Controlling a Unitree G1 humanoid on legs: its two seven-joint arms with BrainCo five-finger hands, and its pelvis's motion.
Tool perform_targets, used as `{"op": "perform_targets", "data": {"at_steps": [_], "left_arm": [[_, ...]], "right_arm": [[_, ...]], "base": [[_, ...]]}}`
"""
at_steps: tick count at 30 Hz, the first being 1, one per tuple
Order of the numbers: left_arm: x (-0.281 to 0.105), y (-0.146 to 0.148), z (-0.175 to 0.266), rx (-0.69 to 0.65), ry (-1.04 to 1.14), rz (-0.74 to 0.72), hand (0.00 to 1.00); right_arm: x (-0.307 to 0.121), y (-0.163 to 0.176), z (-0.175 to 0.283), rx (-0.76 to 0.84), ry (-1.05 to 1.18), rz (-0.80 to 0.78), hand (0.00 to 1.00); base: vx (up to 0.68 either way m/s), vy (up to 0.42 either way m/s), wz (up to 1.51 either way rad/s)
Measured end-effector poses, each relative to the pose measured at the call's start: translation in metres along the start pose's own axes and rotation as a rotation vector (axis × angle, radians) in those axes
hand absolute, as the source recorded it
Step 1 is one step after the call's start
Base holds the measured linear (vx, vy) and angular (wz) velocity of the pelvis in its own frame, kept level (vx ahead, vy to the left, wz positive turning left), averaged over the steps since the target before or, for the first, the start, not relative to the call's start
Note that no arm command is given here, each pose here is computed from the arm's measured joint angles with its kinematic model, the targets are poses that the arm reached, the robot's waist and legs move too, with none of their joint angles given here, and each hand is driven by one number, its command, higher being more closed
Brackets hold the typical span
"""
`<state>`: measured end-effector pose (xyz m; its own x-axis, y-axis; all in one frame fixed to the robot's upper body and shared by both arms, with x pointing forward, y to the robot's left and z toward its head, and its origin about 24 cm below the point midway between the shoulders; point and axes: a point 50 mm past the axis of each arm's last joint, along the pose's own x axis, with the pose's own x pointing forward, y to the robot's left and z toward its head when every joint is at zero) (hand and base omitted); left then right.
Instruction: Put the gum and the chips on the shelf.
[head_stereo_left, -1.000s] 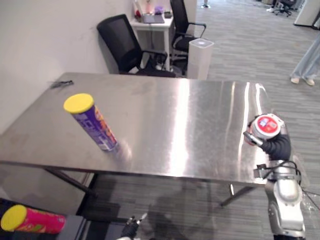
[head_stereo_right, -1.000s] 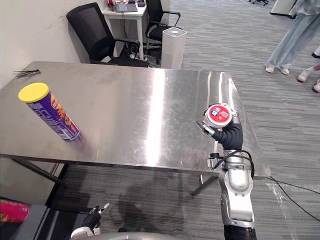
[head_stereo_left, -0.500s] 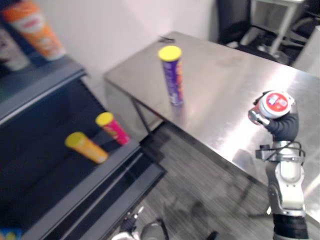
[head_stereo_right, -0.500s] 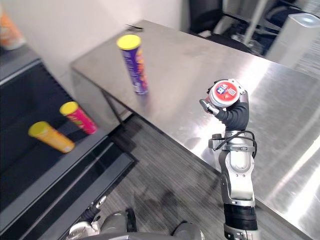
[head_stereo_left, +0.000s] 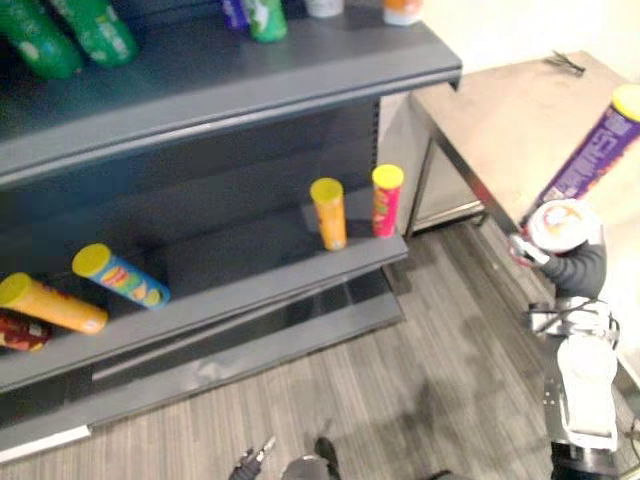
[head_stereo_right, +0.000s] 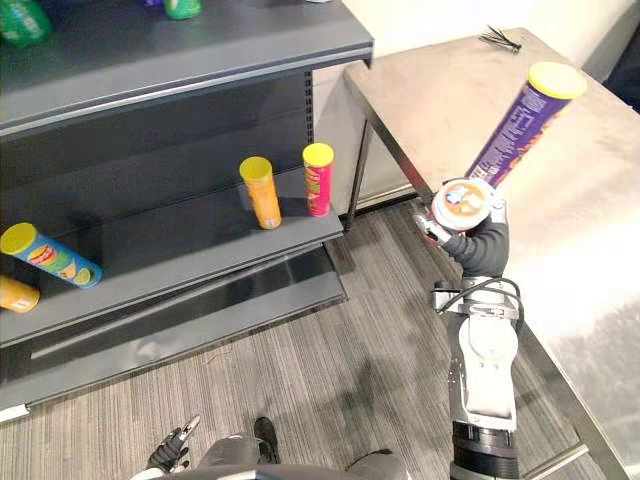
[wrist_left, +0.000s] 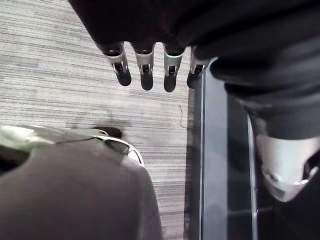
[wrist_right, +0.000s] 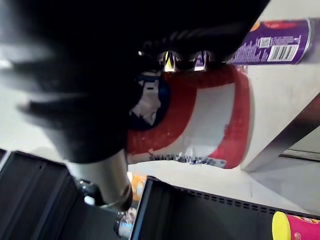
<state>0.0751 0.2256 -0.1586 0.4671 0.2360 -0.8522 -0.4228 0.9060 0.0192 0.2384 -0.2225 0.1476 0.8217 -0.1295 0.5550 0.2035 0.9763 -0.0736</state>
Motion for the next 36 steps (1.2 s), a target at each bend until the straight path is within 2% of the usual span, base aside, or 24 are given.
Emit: {"op": "perform_targets", "data": {"at_steps": [5,13,19,22,26,29,36], "left_arm": [[0.000,0.001,0.005,-0.009,-0.029,0.015,0.00],[-0.002,-0.003,-0.002,-0.058,-0.016,0.012,0.00],[-0.001,-0.006,0.003,-0.055,-0.048,-0.007,0.00],[-0.001,-0.009,0.006,-0.083,-0.059,-0.022,0.00],[-0.001,-0.006,0.011,-0.004,-0.071,-0.026,0.00],[0.000,0.004,0.013,0.012,-0.072,0.013,0.00],[0.000,0.000,0.001,0.028,-0.010,0.007,0.00]], "right_arm": [[-0.002,0.002,-0.006,-0.011,0.026,-0.018,1.00],[-0.007,0.012,-0.014,0.006,0.075,0.053,1.00],[-0.014,0.049,-0.030,0.079,0.148,0.196,1.00],[-0.023,0.077,-0.038,0.122,0.204,0.330,1.00],[-0.029,0.085,-0.038,0.137,0.216,0.379,1.00],[-0.031,0.088,-0.037,0.151,0.215,0.396,1.00],[-0.044,0.086,-0.030,0.211,0.221,0.406,1.00]], "base": [[-0.01,0.009,-0.05],[-0.06,-0.038,0.00],[-0.04,-0.016,0.21],[-0.01,0.105,0.38],[0.09,0.132,0.70],[0.10,0.014,0.95],[0.14,-0.109,0.65]]}}
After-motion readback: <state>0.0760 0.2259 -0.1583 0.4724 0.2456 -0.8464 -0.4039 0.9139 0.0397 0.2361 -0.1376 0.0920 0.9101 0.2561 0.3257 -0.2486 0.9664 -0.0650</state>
